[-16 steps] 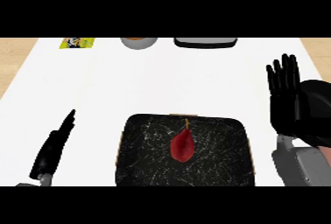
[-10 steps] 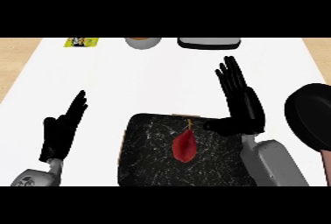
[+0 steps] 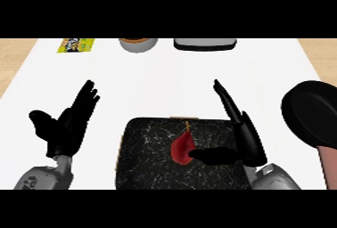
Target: Pick the pear from the tray and place it in the pot
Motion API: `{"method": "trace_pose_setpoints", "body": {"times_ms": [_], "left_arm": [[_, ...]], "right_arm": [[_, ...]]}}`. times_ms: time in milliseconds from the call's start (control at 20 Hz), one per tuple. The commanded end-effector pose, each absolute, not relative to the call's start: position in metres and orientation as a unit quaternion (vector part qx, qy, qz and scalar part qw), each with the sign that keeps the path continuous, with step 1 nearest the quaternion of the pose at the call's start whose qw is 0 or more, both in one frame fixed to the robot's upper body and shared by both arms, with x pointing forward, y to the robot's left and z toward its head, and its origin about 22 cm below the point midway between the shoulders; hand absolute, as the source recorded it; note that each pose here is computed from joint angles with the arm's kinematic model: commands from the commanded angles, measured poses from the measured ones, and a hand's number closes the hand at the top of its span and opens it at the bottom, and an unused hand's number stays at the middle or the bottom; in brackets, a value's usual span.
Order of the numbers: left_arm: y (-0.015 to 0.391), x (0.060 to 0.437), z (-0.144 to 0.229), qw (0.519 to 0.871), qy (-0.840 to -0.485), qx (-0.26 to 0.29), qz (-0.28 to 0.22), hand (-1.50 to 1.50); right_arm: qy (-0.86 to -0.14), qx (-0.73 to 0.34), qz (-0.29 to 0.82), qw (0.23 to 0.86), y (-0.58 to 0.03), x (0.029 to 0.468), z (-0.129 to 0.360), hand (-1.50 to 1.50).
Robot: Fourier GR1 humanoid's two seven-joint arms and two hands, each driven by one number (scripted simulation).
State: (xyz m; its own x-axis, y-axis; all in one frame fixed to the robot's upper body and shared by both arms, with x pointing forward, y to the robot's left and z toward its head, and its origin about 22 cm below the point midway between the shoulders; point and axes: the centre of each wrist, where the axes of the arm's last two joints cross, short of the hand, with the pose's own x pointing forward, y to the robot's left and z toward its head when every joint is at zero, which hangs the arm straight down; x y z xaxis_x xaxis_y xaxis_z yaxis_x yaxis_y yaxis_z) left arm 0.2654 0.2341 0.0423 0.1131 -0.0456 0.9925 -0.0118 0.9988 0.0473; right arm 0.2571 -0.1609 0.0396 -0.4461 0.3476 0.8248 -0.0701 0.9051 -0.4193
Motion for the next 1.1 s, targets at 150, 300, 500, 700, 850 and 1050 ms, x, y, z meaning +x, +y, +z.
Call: {"method": "trace_pose_setpoints", "body": {"times_ms": [150, 300, 500, 700, 850, 1050], "left_arm": [[0.241, 0.264, 0.046, 0.744, -0.668, 0.025, 0.007, 0.0], [0.232, 0.252, 0.056, 0.744, -0.668, 0.009, -0.007, 0.0], [0.235, 0.258, 0.054, 0.74, -0.672, 0.008, 0.003, 0.0], [0.224, 0.259, 0.062, 0.741, -0.671, 0.006, -0.016, 0.0], [0.229, 0.264, 0.064, 0.745, -0.667, 0.005, -0.009, 0.0], [0.233, 0.276, 0.069, 0.74, -0.673, 0.013, -0.009, 0.0]], "right_arm": [[-0.76, -0.195, 0.336, 0.521, -0.197, 0.221, 0.081, -1.5], [-0.73, -0.207, 0.386, 0.524, -0.197, 0.213, 0.126, -1.5], [-0.671, -0.237, 0.442, 0.546, -0.187, 0.209, 0.162, -1.5], [-0.601, -0.246, 0.486, 0.584, -0.157, 0.205, 0.173, -1.5], [-0.573, -0.24, 0.49, 0.612, -0.142, 0.205, 0.198, -1.5], [-0.549, -0.235, 0.489, 0.635, -0.117, 0.212, 0.177, -1.5]]}}
